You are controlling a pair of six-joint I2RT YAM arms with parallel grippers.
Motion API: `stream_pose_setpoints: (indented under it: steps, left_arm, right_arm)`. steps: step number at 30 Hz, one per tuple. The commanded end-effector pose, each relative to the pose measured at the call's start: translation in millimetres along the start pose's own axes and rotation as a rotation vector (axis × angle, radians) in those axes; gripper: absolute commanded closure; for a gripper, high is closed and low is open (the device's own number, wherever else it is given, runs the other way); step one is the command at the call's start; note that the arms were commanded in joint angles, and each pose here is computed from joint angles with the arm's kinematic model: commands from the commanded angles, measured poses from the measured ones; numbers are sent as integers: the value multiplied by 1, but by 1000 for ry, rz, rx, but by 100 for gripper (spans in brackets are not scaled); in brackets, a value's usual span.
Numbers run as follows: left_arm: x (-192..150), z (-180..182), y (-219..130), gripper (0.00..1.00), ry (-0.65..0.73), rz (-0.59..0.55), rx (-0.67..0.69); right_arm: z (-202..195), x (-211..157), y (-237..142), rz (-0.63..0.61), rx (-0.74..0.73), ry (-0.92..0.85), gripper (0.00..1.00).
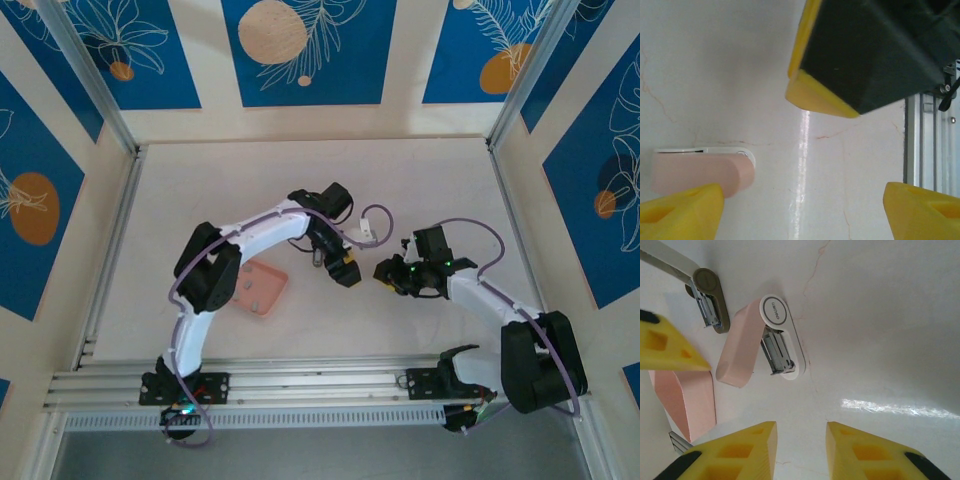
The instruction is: Load the staples into the stapler
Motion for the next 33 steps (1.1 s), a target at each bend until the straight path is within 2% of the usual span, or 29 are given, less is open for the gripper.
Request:
stream_pose_setpoints:
  steps: [1, 10, 14, 17, 24, 27, 33]
  left_arm:
    - [13, -18, -22, 17, 54, -95, -23]
    - [16, 12, -66, 17, -69, -299, 61]
    - [11, 21, -79, 17, -91, -340, 96]
    - [8, 26, -83, 17, -106, -344, 110]
    - [8, 51, -94, 17, -172, -369, 178]
    - [12, 63, -104, 16, -203, -401, 205]
    - [14, 100, -113, 15, -311, -419, 232]
  right_arm:
    - [18, 8, -1, -1, 48, -18, 68]
    - [53, 30, 16, 26, 67, -105, 71]
    - [58, 30, 32, 65, 41, -129, 75]
    - [39, 20, 47, 128, -39, -82, 78]
    - [-30, -40, 68, 304, -257, 55, 84]
    - [-30, -38, 67, 291, -258, 50, 85]
    - [8, -11, 62, 221, -171, -51, 84]
Point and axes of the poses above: each hand's point on the last joint's axis, 136 mm out from that joint toward the fingers, its own y axis out along the fingers, its own z axis along the line the jaws close on, x = y × z, the point moved 1 cm from there along -y, back along the fingers, and after that the axes turned 12 degrees about -y, right-handed, at the moved point
